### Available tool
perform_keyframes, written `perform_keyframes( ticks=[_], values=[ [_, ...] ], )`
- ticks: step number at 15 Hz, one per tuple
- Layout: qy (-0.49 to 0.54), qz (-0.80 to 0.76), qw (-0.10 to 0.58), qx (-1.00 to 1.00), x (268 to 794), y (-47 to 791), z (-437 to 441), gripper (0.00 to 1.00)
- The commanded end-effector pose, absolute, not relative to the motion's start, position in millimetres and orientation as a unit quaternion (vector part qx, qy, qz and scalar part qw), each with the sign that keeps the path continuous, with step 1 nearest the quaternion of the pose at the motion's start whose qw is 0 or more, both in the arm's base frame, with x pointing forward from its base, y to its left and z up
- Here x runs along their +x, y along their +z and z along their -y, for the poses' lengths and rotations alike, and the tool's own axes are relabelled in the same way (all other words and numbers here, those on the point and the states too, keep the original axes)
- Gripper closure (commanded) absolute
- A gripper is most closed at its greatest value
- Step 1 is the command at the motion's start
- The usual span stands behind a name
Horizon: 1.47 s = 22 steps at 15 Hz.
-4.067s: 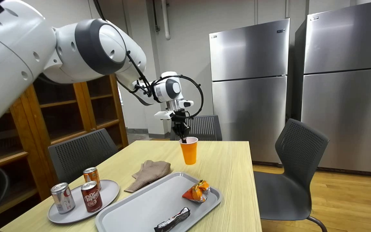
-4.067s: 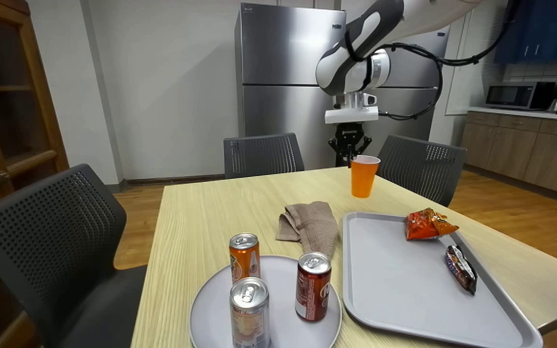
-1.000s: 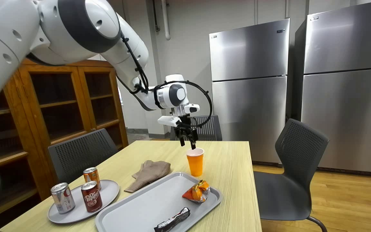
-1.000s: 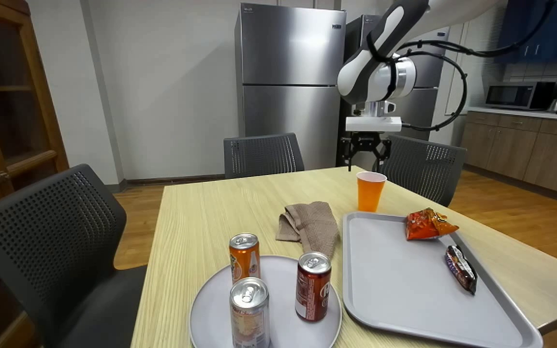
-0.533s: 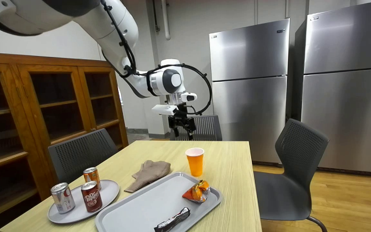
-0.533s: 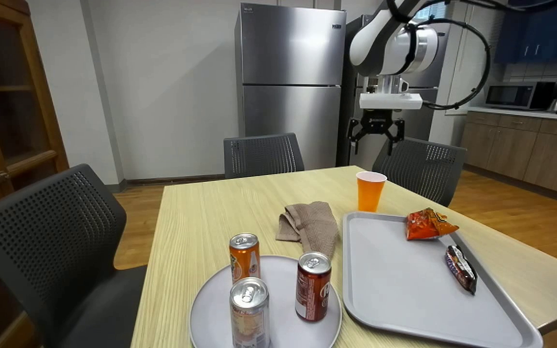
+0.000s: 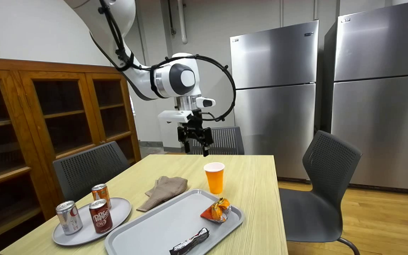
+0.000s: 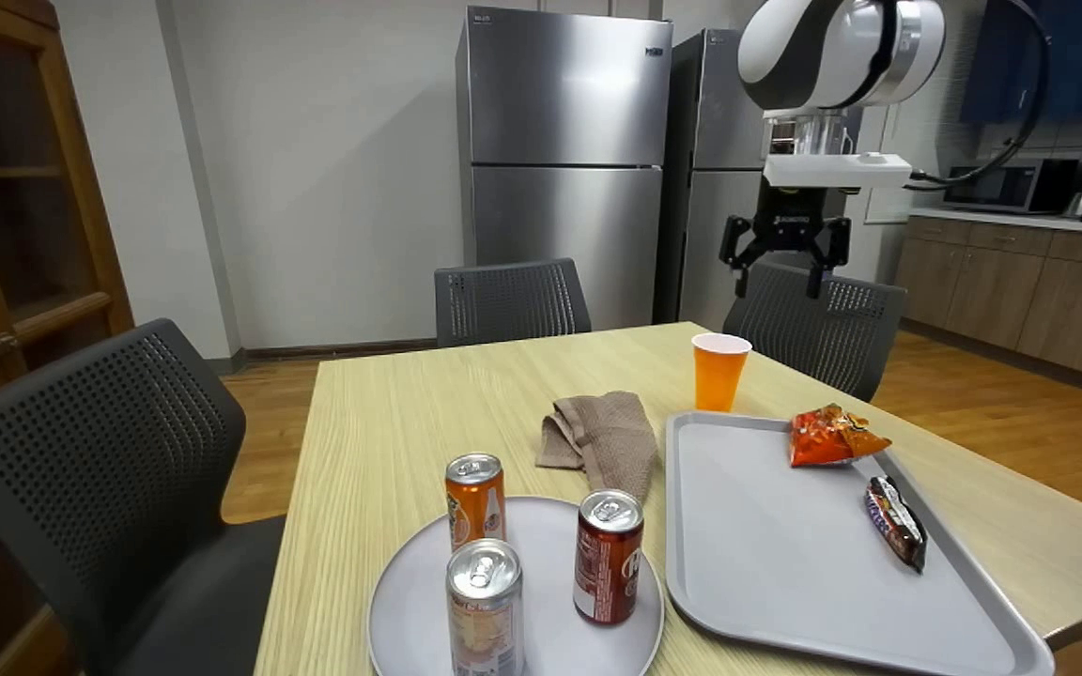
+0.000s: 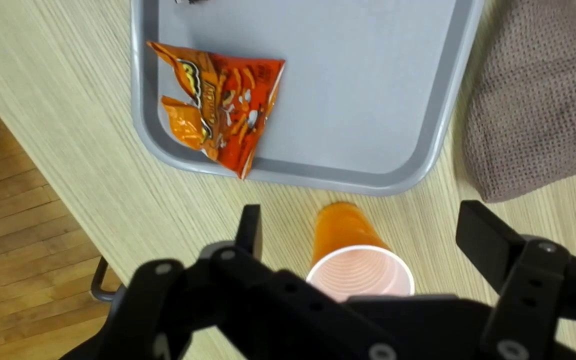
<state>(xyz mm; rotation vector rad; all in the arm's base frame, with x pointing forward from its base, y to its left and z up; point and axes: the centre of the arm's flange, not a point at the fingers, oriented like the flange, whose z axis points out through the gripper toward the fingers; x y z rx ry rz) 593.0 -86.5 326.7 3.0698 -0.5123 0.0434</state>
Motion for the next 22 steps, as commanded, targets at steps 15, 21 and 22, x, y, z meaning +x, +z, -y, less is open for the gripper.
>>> perform_keyframes(
  ticks=[15, 21, 22],
  values=[
    [0.021, 0.193, 0.012, 0.981, 498, 264, 115, 0.00],
    [0.038, 0.241, 0.022, 0.970, 505, 239, 139, 0.00],
    [0.040, 0.249, 0.023, 0.967, 507, 233, 142, 0.00]
  ],
)
